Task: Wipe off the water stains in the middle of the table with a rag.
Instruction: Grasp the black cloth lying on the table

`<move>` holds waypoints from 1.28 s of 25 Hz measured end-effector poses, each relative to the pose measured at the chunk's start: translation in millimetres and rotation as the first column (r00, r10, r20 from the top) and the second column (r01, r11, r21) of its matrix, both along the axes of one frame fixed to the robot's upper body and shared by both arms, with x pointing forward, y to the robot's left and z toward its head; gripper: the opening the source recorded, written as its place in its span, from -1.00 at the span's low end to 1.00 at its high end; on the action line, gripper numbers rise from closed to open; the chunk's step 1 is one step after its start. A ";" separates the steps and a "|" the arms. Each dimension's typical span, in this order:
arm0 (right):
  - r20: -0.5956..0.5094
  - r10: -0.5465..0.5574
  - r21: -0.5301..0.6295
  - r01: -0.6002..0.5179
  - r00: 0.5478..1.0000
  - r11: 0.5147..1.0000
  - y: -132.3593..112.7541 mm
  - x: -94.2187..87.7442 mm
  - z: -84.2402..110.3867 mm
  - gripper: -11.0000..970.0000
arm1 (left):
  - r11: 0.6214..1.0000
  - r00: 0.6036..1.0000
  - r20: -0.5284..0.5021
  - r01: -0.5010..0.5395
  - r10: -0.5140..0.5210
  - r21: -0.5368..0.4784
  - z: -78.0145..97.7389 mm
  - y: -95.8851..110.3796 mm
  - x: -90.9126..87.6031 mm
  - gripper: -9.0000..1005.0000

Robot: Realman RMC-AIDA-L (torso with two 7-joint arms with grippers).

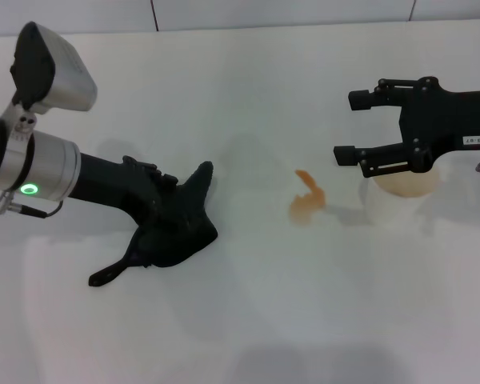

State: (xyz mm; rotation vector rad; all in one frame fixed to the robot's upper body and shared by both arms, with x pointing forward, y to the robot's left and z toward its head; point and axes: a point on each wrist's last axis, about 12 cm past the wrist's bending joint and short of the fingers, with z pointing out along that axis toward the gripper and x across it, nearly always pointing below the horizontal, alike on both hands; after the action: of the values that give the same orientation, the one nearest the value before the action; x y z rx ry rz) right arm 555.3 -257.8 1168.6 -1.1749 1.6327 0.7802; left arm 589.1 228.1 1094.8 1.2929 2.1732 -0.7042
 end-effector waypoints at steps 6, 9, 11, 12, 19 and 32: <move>-0.003 -0.004 0.000 0.004 1.000 1.000 -1.3 -0.7 -0.9 0.77 | 1.000 1.000 -0.015 0.008 -0.008 0.003 -5.6 -0.8 -5.1 0.71; -0.005 -0.005 0.000 0.005 1.000 1.000 -1.6 -1.1 -1.5 0.77 | 1.000 1.000 -0.020 0.003 -0.003 0.002 -7.2 0.9 -6.8 0.71; -0.005 -0.005 0.000 0.005 1.000 1.000 -1.7 -1.3 -1.7 0.77 | 1.000 1.000 -0.023 0.000 0.000 0.002 -8.0 2.6 -8.1 0.70; -0.006 -0.006 0.000 0.006 1.000 1.000 -1.7 -1.3 -1.7 0.77 | 1.000 1.000 -0.021 -0.001 0.001 0.002 -7.8 3.4 -8.0 0.69; -0.005 -0.009 0.000 0.009 1.000 1.000 -1.8 -1.1 -1.9 0.77 | 1.000 1.000 -0.014 -0.011 0.011 0.008 -6.4 8.4 -7.0 0.66; -0.007 -0.015 0.000 0.015 1.000 1.000 -1.7 -0.5 -2.6 0.77 | 1.000 1.000 -0.003 0.002 -0.002 0.020 -7.4 7.7 -7.1 0.61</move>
State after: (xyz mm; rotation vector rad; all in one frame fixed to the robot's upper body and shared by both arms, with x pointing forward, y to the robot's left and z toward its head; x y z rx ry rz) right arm 554.7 -259.5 1166.0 -1.1594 1.6456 0.7755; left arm 582.0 235.8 1087.4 1.3049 2.1869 -0.6865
